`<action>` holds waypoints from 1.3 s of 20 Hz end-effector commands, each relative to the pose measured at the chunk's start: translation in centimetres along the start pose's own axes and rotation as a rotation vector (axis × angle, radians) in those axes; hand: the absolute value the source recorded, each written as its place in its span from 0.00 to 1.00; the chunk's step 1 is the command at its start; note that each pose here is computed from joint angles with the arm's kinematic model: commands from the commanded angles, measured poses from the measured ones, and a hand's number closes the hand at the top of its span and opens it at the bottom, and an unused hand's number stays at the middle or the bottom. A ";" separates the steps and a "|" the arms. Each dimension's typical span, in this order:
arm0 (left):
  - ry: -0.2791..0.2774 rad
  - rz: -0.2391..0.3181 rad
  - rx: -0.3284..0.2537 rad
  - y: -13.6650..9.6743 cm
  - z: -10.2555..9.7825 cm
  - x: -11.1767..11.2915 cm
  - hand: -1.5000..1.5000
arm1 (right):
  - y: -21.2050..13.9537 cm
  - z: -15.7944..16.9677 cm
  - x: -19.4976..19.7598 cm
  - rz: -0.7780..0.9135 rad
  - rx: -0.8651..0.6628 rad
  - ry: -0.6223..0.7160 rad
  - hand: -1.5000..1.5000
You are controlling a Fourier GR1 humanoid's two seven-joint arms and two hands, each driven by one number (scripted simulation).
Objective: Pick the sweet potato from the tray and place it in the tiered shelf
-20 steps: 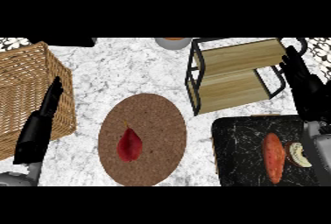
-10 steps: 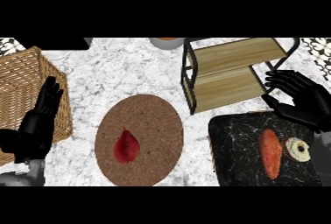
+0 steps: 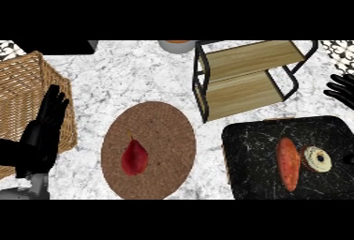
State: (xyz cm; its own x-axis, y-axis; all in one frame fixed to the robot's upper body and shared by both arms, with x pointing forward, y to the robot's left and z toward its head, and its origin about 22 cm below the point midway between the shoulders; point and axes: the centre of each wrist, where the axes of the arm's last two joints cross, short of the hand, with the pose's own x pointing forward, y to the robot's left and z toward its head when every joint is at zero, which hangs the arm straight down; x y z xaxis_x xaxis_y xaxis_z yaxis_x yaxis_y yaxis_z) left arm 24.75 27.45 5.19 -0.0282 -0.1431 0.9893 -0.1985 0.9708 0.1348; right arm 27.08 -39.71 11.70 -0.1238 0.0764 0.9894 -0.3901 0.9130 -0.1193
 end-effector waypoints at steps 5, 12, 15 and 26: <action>-0.006 0.005 0.000 0.1 -0.2 0.2 0.50 | 1.2 -0.2 8.2 0.501 0.296 0.187 0.00; 0.000 0.025 -0.009 -1.6 -0.4 0.3 0.50 | 6.2 -0.7 11.8 0.907 0.284 0.333 0.00; -0.011 0.005 -0.004 0.2 -1.3 0.7 0.50 | 9.3 -1.1 9.2 0.925 0.274 0.394 0.00; -0.004 0.006 0.008 0.3 -0.6 1.2 0.50 | 12.1 -1.0 6.5 1.201 0.263 0.592 0.00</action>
State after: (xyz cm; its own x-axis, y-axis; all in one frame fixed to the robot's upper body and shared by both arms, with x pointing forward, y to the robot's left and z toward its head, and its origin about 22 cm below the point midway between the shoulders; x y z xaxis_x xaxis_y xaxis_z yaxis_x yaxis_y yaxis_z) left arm 25.44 27.28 5.65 -0.0305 -0.1324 0.9907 -0.1857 0.9747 0.1245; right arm 22.63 -27.86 17.51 -0.1567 0.9517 0.2641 -0.4818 0.1598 -0.8616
